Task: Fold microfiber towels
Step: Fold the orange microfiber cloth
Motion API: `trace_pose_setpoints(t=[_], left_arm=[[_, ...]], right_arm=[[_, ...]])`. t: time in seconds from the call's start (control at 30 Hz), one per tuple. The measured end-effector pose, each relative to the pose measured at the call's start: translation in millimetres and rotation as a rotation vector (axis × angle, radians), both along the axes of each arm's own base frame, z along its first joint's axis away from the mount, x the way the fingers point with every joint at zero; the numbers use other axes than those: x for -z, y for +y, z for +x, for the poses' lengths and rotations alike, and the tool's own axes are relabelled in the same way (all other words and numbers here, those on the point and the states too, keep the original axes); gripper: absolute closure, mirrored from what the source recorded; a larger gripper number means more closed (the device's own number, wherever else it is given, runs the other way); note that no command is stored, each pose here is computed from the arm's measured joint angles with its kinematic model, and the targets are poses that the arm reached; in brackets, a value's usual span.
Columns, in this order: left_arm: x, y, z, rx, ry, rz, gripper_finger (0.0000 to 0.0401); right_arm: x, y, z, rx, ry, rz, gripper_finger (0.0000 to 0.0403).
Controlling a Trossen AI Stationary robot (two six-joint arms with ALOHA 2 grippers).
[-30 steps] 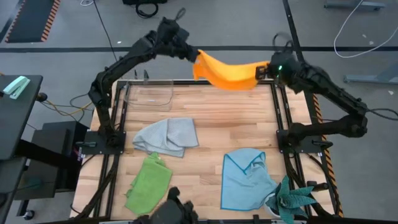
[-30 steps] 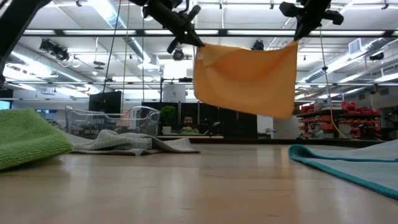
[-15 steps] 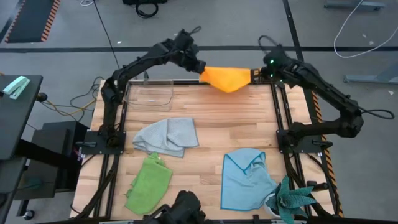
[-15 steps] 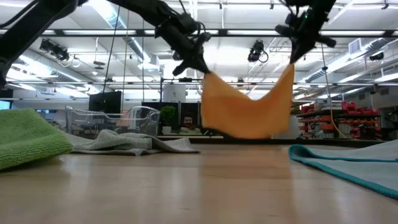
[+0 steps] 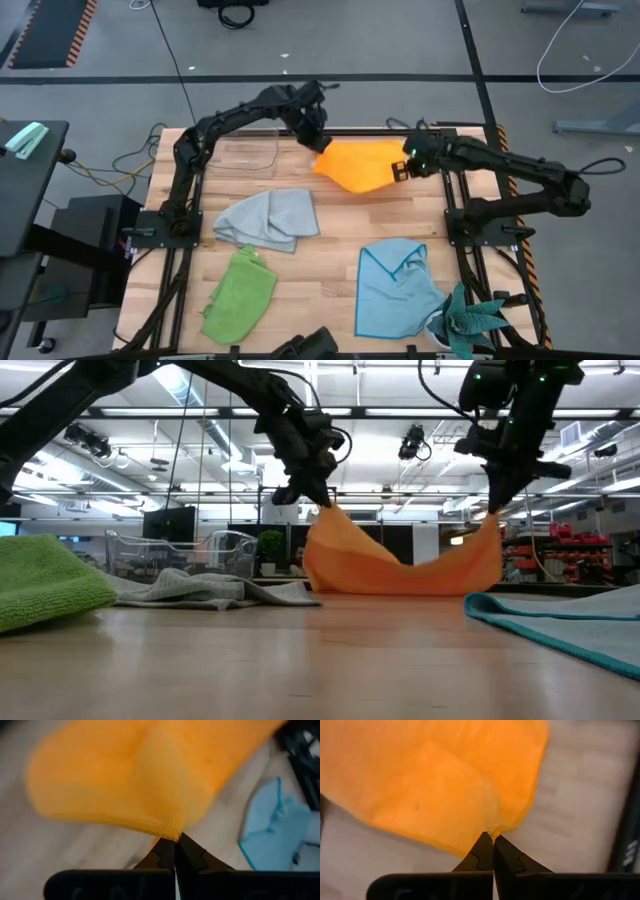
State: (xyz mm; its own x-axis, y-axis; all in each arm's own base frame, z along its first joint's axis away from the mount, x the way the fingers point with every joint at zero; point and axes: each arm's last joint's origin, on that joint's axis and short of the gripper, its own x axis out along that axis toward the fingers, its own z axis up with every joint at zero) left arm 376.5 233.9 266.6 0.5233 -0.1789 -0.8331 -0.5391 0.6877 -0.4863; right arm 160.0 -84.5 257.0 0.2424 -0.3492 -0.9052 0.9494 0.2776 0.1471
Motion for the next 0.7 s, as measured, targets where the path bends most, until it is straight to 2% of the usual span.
trace_pose_setpoints(t=[0.2,0.4,0.53,0.7], left_arm=[[44,-17,-1,0.035,0.087,-0.088,0.0399],[84,-31,-7,0.033,0.115,-0.205,0.0399],[93,-43,-7,0.056,0.146,-0.226,0.0399],[82,-52,0,0.094,0.092,-0.23,0.0399]], right_arm=[[22,17,4,0.006,-0.002,0.05,0.0403],[28,26,6,-0.004,-0.019,0.096,0.0403],[28,30,8,-0.026,-0.03,0.125,0.0403],[28,31,8,-0.036,-0.032,0.13,0.0403]])
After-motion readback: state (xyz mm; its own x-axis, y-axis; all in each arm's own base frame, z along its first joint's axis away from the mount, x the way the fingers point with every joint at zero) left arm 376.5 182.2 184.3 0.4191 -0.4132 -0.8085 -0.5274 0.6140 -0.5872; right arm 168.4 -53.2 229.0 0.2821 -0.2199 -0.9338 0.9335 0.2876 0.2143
